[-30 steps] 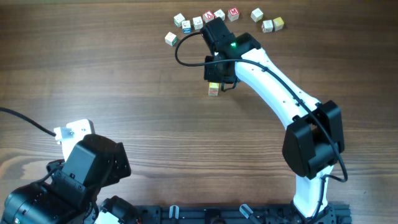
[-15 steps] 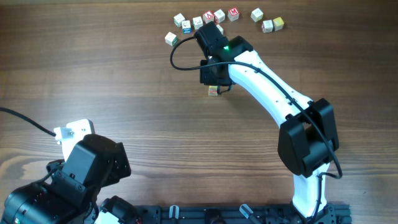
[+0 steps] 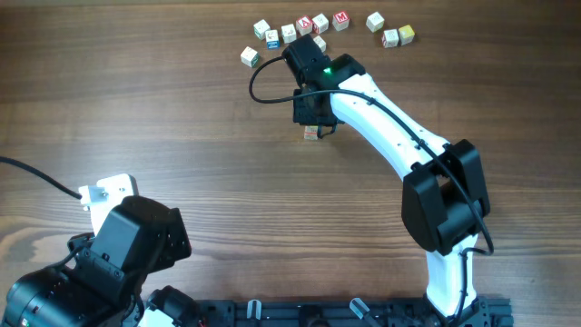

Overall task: Form a tower
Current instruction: 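Carry the 'A' block over the stack and lower it on top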

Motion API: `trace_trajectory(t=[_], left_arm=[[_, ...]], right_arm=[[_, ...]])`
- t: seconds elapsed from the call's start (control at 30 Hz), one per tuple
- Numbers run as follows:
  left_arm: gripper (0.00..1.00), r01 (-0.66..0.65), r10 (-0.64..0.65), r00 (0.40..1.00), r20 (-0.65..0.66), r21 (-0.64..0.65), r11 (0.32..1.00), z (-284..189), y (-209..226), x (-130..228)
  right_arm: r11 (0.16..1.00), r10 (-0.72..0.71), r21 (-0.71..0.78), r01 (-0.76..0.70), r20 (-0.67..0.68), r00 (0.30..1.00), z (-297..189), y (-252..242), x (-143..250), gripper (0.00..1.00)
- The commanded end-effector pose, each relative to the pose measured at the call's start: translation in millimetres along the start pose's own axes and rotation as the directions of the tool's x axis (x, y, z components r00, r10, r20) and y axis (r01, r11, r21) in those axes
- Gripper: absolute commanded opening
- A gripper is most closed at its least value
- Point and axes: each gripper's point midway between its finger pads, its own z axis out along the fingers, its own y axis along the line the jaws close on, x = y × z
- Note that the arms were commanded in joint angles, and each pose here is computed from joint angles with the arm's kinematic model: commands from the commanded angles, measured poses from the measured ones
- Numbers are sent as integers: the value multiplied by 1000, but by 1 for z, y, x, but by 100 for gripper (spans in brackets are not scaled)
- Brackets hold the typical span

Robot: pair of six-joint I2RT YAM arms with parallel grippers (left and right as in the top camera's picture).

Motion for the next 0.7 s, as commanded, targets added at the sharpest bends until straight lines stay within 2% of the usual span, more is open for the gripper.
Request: trace_trajectory(t=[0.0, 0.13, 0.33, 0.43, 0.5, 0.53, 0.67], left_arm=[[100, 14, -14, 1000, 2, -3, 1000, 0, 1, 0], [100, 14, -14, 1000, 2, -3, 1000, 0, 1, 0], [100, 14, -14, 1000, 2, -2, 1000, 0, 1, -1], [100, 14, -14, 1000, 2, -2, 1000, 0, 1, -1], [100, 14, -14, 1000, 2, -2, 1000, 0, 1, -1], [100, 14, -14, 1000, 2, -2, 1000, 0, 1, -1], [100, 14, -14, 1000, 2, -2, 1000, 0, 1, -1]], right_arm=[[1000, -9, 23, 10, -29, 1000, 12, -3, 7, 35], [1000, -10, 5, 11, -40, 999, 12, 0, 9, 49], [1000, -13, 5, 13, -40, 999, 12, 0, 9, 54], [1000, -12, 5, 12, -39, 999, 12, 0, 9, 68], [1000, -11, 4, 12, -39, 999, 12, 0, 8, 93], [1000, -11, 4, 11, -39, 999, 12, 0, 8, 99], [1000, 27, 7, -27, -41, 999, 12, 0, 9, 100]])
